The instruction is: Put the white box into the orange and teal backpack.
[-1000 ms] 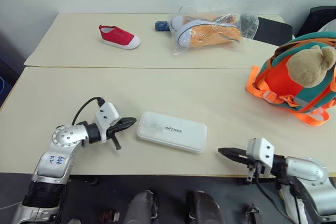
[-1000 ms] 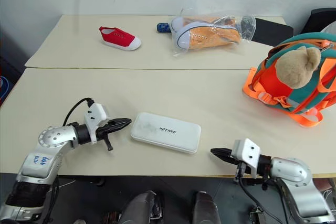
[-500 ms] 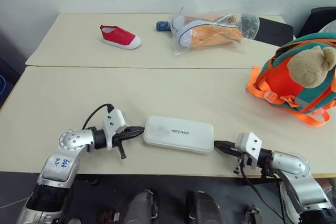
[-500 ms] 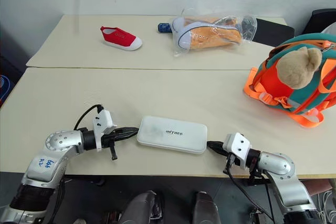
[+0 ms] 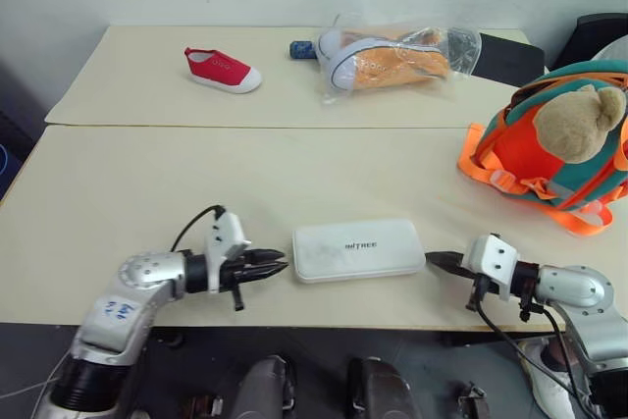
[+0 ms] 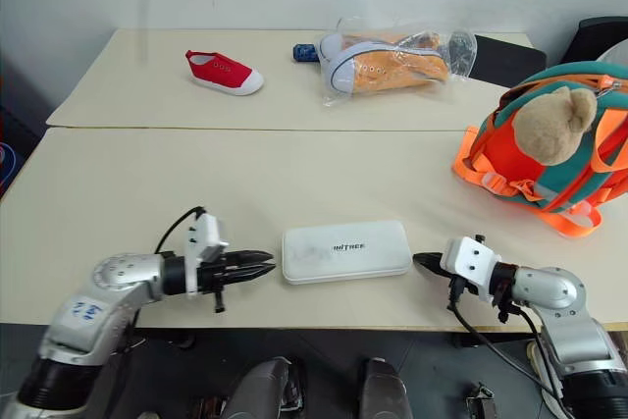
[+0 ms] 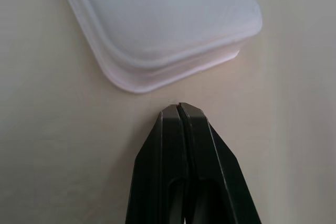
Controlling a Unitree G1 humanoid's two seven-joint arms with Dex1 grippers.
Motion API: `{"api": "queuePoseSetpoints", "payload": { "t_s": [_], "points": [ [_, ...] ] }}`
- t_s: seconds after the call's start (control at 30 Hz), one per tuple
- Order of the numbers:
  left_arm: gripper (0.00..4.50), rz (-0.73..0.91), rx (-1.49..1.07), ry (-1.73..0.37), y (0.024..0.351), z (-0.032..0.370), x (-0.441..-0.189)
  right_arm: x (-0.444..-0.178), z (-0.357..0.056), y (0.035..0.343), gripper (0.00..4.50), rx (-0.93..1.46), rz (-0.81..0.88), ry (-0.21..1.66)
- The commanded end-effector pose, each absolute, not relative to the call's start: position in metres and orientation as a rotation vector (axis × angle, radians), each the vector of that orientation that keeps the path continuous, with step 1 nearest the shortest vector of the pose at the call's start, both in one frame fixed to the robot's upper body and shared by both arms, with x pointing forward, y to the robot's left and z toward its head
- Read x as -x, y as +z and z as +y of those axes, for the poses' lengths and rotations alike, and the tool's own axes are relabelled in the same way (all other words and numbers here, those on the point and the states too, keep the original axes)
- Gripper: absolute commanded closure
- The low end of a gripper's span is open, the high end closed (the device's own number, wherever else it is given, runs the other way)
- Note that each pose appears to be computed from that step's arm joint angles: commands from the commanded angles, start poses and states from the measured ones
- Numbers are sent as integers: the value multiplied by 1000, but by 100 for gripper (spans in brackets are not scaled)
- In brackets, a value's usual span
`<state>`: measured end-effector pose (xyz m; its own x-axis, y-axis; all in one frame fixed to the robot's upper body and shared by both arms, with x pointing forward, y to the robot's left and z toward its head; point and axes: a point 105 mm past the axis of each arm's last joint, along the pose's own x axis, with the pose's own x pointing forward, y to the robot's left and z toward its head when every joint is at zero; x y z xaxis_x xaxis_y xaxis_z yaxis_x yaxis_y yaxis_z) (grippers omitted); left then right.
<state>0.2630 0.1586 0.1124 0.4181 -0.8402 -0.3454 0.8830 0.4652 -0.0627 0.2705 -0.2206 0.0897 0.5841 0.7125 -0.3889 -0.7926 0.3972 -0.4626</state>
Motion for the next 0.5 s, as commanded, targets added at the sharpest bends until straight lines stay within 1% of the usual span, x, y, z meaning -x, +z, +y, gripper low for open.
{"api": "queuePoseSetpoints", "payload": {
  "t_s": [0.03,0.1,0.13,0.2,0.23,0.27,0.3,0.33,0.4,0.5],
  "points": [
    [226,455,81,-1049,125,183,-263,-269,-235,93,450,677,156,937],
    [165,716,266,-974,114,195,-259,-271,-237,96,450,686,154,938],
    [128,814,323,-943,111,197,-256,-272,-237,97,450,690,153,940],
    [68,898,432,-982,115,192,-250,-274,-236,98,450,701,149,951],
    [31,916,485,-996,118,188,-252,-276,-235,99,450,709,144,959],
    [11,932,520,-1002,120,185,-253,-278,-234,99,450,715,140,964],
    [1,958,546,-971,118,183,-258,-280,-233,100,450,721,136,971],
    [1,992,574,-962,114,180,-260,-283,-231,102,450,727,131,977],
    [1,1002,618,-1009,114,167,-261,-287,-228,104,450,734,120,989],
    [1,1044,629,-949,98,154,-272,-292,-218,106,450,732,108,1020]
  ]
}}
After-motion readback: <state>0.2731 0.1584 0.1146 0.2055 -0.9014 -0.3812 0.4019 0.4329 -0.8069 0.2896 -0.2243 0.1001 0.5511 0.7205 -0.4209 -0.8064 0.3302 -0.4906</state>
